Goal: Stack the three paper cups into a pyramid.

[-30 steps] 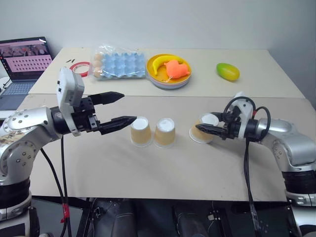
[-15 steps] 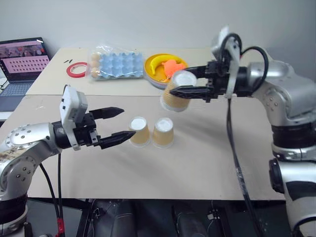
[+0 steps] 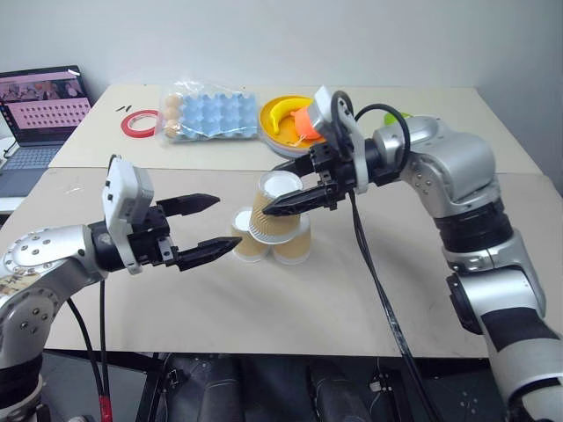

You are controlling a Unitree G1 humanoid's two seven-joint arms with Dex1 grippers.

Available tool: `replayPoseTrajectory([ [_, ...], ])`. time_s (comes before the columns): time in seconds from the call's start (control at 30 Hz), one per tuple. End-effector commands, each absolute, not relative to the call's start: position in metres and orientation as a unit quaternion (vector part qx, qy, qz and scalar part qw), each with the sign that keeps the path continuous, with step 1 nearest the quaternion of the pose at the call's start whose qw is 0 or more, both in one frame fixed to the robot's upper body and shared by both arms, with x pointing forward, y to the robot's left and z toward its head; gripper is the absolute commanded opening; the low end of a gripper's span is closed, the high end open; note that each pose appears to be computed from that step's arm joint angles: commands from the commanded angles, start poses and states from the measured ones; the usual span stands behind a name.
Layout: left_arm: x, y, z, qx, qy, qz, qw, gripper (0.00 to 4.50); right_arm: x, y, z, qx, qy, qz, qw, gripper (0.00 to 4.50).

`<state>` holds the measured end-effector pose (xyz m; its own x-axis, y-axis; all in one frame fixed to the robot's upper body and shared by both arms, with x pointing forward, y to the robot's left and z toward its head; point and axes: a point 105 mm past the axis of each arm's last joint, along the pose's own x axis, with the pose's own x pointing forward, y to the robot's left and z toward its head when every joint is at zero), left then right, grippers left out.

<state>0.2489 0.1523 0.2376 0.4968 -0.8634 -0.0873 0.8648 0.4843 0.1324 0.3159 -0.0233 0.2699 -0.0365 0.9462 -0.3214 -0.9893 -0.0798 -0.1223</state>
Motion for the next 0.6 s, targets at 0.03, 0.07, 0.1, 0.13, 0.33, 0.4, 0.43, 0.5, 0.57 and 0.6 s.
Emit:
replayPoseTrajectory([
  [0.03, 0.243, 0.152, 0.247, 0.093, -0.011, -0.499, 0.861, 4.5, 0.318, -0.021, 0.286, -0.186, 0.035, 0.718, 0.67, 2.61],
  [0.07, 0.243, 0.152, 0.246, 0.093, -0.01, -0.499, 0.861, 4.5, 0.321, -0.021, 0.286, -0.188, 0.035, 0.716, 0.671, 2.61],
  [0.1, 0.243, 0.152, 0.246, 0.093, -0.009, -0.499, 0.861, 4.5, 0.323, -0.021, 0.286, -0.19, 0.036, 0.715, 0.672, 2.61],
  [0.13, 0.242, 0.152, 0.246, 0.092, -0.009, -0.499, 0.862, 4.5, 0.324, -0.021, 0.287, -0.19, 0.036, 0.715, 0.672, 2.61],
  [0.33, 0.242, 0.152, 0.245, 0.091, -0.009, -0.497, 0.863, 4.5, 0.327, -0.018, 0.286, -0.19, 0.037, 0.716, 0.67, 2.61],
  [0.4, 0.242, 0.152, 0.245, 0.092, -0.008, -0.497, 0.863, 4.5, 0.327, -0.016, 0.283, -0.189, 0.039, 0.717, 0.669, 2.61],
  [0.43, 0.241, 0.152, 0.245, 0.092, -0.008, -0.497, 0.863, 4.5, 0.328, -0.016, 0.281, -0.19, 0.041, 0.717, 0.67, 2.61],
  [0.5, 0.241, 0.151, 0.246, 0.092, -0.009, -0.497, 0.863, 4.5, 0.33, -0.015, 0.278, -0.189, 0.042, 0.712, 0.675, 3.1],
  [0.57, 0.241, 0.15, 0.246, 0.091, -0.01, -0.498, 0.862, 4.5, 0.333, -0.014, 0.276, -0.19, 0.04, 0.707, 0.68, 3.83],
  [0.6, 0.241, 0.15, 0.247, 0.091, -0.011, -0.499, 0.862, 4.5, 0.335, -0.015, 0.276, -0.193, 0.037, 0.703, 0.684, 4.18],
])
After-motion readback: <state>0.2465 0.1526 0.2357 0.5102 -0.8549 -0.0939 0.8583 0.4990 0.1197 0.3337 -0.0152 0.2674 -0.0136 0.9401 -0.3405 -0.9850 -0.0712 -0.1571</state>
